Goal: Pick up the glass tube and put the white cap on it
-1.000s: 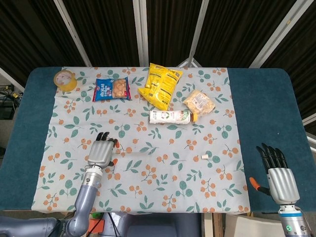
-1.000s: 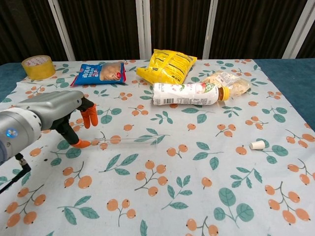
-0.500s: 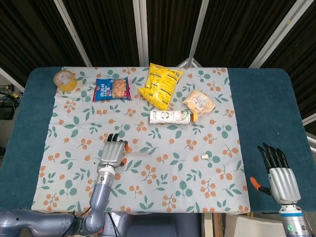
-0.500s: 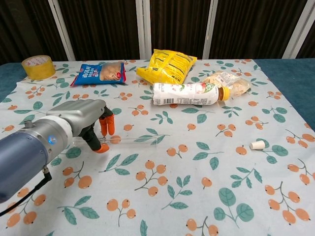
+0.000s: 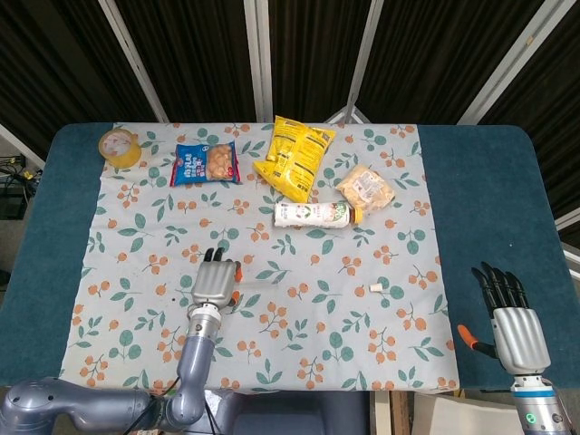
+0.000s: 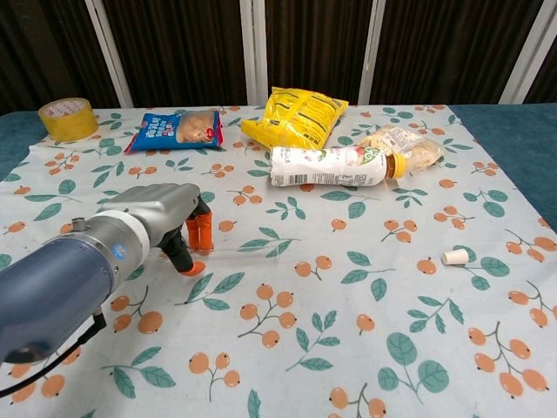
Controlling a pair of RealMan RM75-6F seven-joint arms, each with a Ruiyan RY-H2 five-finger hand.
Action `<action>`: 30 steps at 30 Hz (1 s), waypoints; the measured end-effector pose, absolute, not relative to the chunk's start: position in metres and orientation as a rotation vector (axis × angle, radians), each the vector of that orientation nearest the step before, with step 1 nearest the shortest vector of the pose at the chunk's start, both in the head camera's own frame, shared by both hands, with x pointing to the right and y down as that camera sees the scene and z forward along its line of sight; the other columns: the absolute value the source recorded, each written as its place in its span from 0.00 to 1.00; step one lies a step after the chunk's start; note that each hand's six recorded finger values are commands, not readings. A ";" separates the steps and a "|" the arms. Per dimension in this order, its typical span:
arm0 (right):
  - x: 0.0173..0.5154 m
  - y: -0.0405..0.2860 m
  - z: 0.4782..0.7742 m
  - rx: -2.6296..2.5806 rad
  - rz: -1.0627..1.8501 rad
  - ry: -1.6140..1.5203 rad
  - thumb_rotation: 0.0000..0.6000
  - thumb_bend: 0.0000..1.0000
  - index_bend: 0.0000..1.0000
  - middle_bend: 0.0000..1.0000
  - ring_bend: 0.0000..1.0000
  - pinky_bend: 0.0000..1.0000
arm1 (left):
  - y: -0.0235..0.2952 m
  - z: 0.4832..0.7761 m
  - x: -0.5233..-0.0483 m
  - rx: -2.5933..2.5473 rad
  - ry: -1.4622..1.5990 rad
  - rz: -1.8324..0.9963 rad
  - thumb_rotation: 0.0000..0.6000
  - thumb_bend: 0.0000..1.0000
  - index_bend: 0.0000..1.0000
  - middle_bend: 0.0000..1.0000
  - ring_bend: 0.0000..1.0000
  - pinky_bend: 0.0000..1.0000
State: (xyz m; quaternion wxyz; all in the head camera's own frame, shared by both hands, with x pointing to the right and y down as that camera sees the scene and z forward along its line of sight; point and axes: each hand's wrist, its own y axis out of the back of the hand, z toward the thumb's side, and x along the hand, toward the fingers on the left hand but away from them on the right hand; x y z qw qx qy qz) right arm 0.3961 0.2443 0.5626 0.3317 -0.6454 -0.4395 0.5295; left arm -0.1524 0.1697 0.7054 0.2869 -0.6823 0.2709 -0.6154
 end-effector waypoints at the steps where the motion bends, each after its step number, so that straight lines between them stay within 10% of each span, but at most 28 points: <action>1: 0.396 0.244 0.562 -1.686 1.383 -1.150 1.00 0.27 0.00 0.00 0.00 0.00 | 0.170 0.706 -0.152 -1.821 0.723 -1.648 1.00 0.40 0.50 0.42 0.10 0.08; 18: 0.396 0.244 0.562 -1.692 1.377 -1.158 1.00 0.28 0.00 0.00 0.00 0.00 | 0.173 0.713 -0.154 -1.819 0.713 -1.674 1.00 0.42 0.52 0.44 0.11 0.08; 30: 0.395 0.245 0.562 -1.696 1.370 -1.157 1.00 0.28 0.00 0.00 0.00 0.00 | 0.167 0.708 -0.155 -1.795 0.760 -1.585 1.00 0.62 0.68 0.65 0.19 0.08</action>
